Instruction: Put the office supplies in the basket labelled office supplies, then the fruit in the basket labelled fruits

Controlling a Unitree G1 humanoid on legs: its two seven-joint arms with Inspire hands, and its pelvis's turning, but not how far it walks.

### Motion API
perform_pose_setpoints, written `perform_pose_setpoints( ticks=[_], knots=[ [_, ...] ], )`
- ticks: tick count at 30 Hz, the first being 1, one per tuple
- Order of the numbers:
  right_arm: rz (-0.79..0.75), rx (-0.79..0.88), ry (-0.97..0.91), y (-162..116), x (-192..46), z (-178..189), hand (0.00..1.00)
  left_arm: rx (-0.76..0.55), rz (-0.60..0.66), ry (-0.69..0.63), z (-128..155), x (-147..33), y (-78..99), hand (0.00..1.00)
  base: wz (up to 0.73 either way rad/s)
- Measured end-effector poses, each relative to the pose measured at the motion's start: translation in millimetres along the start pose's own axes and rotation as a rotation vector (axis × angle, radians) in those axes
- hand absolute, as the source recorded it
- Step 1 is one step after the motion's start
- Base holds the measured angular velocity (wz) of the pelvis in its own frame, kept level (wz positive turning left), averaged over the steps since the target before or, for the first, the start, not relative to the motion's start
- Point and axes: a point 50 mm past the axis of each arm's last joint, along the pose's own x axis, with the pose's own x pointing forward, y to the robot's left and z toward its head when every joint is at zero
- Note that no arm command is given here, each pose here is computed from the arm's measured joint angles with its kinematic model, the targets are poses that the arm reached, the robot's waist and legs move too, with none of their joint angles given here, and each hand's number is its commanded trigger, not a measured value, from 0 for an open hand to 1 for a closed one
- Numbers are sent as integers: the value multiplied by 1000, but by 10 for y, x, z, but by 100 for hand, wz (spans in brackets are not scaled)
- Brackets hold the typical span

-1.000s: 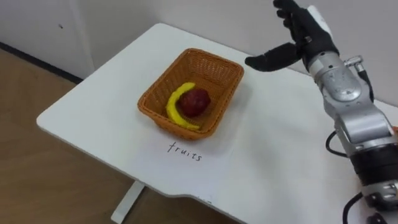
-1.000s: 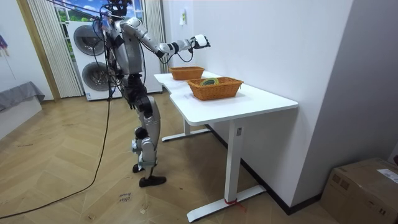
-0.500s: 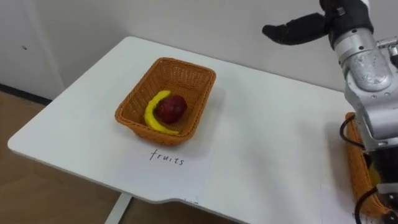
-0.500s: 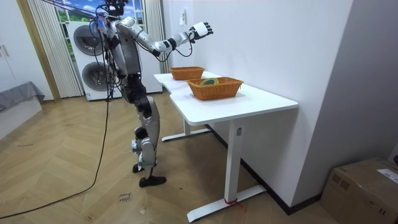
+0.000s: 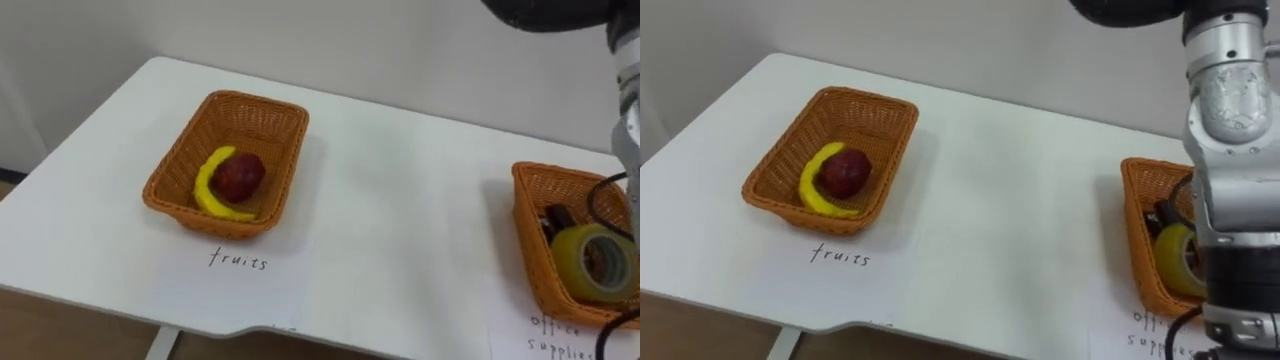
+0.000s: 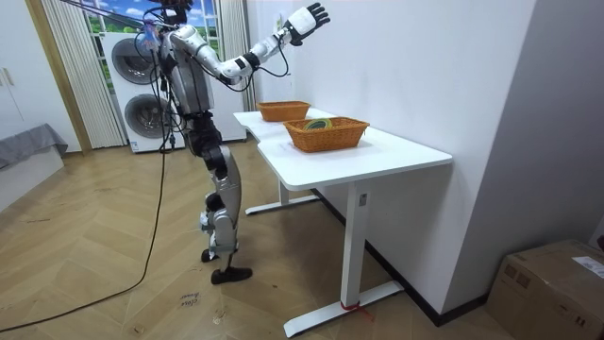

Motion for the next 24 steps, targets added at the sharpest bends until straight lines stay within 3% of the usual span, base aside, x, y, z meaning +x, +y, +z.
perform_pose_setpoints(
  ticks=[5,13,19,24],
  knots=[
    [-79,-16,41,-140,-84,-110,0,-9,9,5,-58,-13,12,0,-23],
    [-336,202,115,-518,-344,-265,0,-34,55,7,-84,-18,38,0,-10],
    [-532,226,229,-851,-717,-536,0,-34,84,1,-90,-32,24,0,-8],
    [-625,208,329,-834,-1021,-742,0,-39,105,-22,-70,-43,10,0,-10]
  ],
)
